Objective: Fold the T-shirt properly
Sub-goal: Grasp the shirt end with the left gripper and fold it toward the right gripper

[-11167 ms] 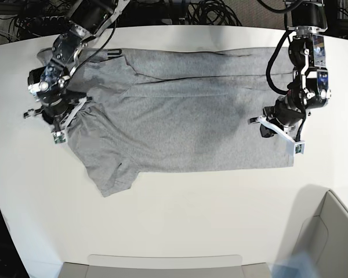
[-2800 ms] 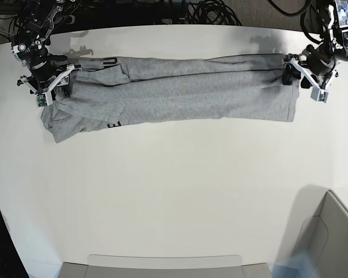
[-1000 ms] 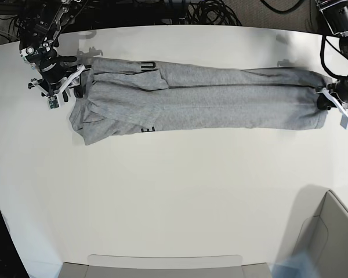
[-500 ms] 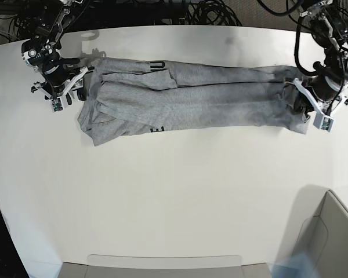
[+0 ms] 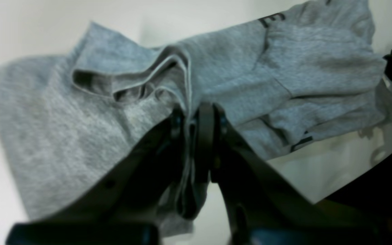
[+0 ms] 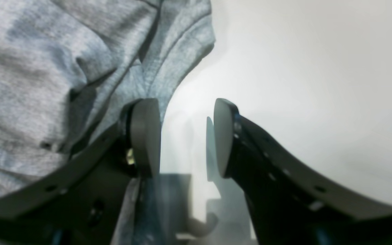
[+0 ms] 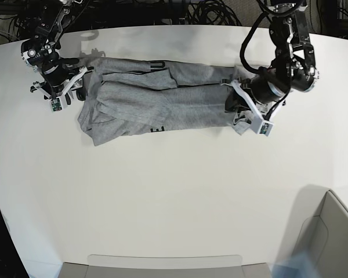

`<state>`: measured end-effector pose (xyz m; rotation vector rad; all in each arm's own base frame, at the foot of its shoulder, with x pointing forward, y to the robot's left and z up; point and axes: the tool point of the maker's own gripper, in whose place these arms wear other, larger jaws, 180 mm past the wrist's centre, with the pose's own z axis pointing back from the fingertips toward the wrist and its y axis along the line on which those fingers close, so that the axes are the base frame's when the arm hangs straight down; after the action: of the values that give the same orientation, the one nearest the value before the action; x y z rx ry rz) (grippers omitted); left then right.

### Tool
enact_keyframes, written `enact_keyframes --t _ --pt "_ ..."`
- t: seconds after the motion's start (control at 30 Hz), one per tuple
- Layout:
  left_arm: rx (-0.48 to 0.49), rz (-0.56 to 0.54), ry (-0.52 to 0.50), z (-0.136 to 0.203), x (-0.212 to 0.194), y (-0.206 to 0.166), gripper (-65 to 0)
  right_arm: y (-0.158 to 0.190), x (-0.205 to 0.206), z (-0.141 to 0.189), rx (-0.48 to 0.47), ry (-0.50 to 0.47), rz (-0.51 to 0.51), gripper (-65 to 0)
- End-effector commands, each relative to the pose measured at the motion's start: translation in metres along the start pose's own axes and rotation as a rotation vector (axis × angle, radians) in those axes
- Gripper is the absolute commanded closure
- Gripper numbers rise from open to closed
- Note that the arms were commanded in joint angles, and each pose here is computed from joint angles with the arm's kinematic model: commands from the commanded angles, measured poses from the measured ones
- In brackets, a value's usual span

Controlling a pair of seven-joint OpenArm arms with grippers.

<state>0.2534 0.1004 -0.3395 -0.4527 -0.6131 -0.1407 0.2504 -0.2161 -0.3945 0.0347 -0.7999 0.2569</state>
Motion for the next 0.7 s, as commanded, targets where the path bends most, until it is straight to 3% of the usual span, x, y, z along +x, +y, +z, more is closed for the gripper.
enact_keyframes --t 0.0,0.3,0.5,0.67 --pt "-0.017 -0.006 -0.049 0.001 0.013 -0.006 0.0 -0.003 0.015 0.003 0.001 -0.051 0.019 -26.2" --pt "-0.037 0.075 -0.003 -0.022 -0.004 -0.009 0.0 -0.003 0.014 0.003 0.002 -0.049 0.019 -26.2" --pt "-0.040 0.167 -0.017 -0.024 -0.001 -0.016 -22.3 -0.003 0.015 0.002 0.003 -0.050 0.017 -26.2" --pt "-0.096 0.185 -0.073 -0.025 0.014 -0.040 -23.9 0.003 0.016 0.000 0.017 -0.053 0.022 -26.2"
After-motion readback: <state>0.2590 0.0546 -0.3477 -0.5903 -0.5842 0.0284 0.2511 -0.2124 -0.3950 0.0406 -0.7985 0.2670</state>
